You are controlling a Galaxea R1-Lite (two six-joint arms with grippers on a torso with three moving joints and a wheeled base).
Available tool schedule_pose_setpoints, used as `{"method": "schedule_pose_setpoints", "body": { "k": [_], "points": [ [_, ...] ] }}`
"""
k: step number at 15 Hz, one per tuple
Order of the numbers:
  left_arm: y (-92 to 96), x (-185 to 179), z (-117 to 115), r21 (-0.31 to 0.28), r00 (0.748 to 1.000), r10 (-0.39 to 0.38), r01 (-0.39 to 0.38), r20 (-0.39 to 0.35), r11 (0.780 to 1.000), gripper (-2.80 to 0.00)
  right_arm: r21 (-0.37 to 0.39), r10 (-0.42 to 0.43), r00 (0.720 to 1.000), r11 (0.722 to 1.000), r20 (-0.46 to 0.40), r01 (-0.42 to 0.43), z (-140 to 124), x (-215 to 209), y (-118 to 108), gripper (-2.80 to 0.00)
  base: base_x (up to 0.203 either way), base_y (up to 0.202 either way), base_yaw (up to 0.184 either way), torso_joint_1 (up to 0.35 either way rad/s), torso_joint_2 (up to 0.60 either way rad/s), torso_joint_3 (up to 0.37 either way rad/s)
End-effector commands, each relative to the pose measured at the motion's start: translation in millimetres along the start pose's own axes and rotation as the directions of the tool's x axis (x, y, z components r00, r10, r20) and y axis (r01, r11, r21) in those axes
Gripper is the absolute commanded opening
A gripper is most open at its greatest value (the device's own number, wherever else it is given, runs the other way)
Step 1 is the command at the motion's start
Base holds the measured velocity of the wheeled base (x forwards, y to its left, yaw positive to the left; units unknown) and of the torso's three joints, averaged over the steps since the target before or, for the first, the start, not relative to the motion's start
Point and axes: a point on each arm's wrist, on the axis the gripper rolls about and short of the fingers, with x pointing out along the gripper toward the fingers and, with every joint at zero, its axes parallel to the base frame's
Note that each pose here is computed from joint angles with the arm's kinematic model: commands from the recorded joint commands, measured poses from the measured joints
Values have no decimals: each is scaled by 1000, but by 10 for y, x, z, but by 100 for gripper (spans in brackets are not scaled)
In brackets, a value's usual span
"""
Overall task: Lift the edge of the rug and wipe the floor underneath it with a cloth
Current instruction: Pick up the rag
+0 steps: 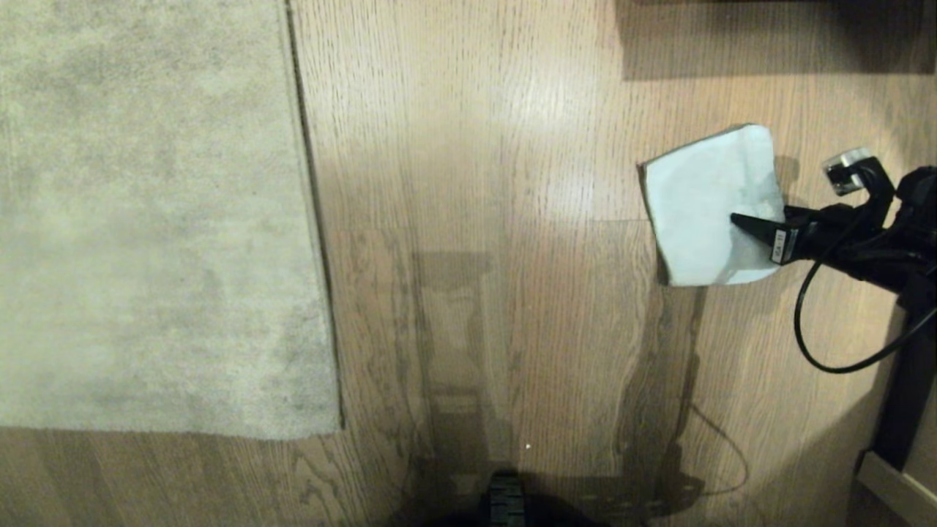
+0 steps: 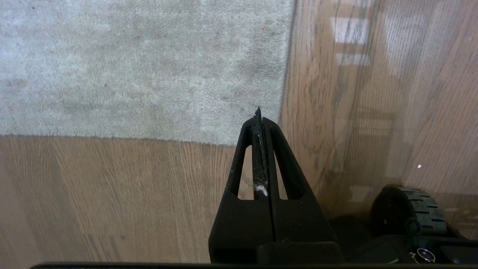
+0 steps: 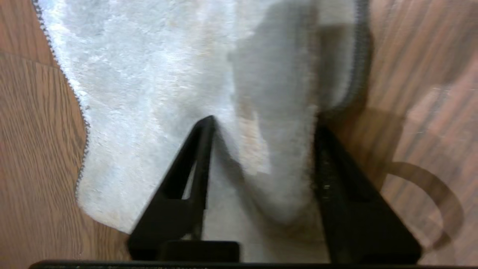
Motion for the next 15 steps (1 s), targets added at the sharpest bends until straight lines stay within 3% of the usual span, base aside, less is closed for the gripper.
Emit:
{"method": "schedule_pose_setpoints", "body": {
  "k": [1,11,15],
  "points": [
    [0,0,1,0,1000,0,0,1,1000,-280,-19,-5,999,1000,33,6,122,-67,10,-280,0,0,0,0,0,0],
    [0,0,1,-1,1000,0,0,1,1000,-280,-24,-7,999,1000,40,8,119,-90,21,-280,0,0,0,0,0,0],
    [0,0,1,0,1000,0,0,1,1000,-280,-48,-37,996,998,85,42,355,-276,-5,-280,0,0,0,0,0,0]
  ]
}}
